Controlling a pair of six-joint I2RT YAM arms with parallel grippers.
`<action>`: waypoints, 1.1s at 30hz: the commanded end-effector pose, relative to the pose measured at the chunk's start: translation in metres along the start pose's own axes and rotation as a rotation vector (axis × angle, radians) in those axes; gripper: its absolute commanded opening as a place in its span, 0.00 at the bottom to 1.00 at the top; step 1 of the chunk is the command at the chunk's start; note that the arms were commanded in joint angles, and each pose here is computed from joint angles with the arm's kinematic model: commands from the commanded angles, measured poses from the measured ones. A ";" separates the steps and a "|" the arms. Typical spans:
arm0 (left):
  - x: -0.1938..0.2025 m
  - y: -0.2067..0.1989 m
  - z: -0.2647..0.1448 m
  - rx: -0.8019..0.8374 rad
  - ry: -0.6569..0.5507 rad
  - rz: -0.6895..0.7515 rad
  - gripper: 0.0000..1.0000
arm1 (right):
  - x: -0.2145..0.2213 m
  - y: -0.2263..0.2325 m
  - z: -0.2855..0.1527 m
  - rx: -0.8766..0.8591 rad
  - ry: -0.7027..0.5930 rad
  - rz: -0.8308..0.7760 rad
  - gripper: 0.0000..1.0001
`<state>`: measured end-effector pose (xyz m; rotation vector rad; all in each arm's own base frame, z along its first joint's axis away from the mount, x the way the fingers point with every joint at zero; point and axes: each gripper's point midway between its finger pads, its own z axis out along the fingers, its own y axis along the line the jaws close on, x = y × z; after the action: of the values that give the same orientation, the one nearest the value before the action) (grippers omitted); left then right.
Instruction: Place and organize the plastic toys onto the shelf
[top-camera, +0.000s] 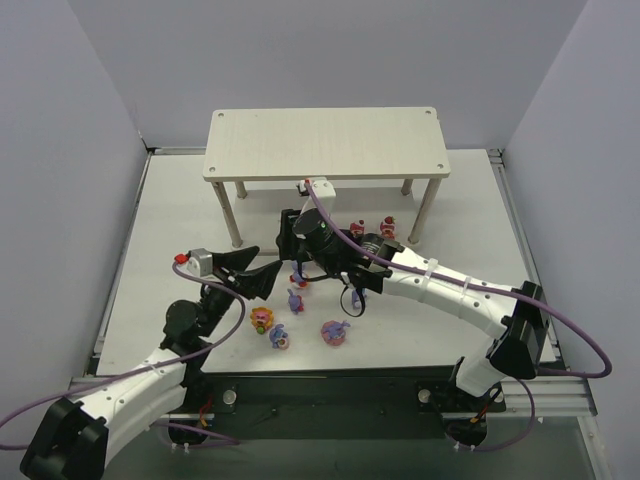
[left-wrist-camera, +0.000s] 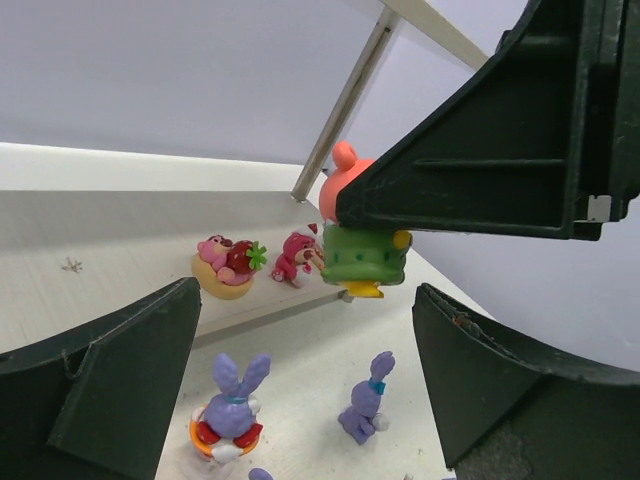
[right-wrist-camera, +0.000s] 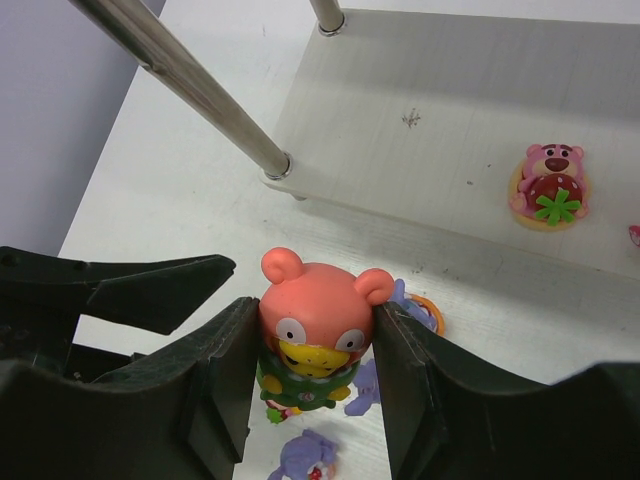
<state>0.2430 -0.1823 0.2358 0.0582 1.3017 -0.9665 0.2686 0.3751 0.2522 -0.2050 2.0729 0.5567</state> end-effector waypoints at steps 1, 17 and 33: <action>-0.018 -0.015 0.006 0.067 -0.060 0.005 0.97 | -0.012 0.006 0.002 0.005 -0.033 0.014 0.01; 0.007 0.023 0.020 -0.093 -0.013 -0.012 0.97 | -0.010 0.012 -0.004 -0.030 -0.028 0.022 0.01; -0.018 0.022 0.028 -0.091 -0.083 -0.016 0.97 | 0.005 0.014 -0.001 -0.038 0.003 0.014 0.01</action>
<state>0.2737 -0.1765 0.1992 -0.0327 1.4223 -0.8726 0.2708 0.3835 0.2447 -0.2066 2.0768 0.5639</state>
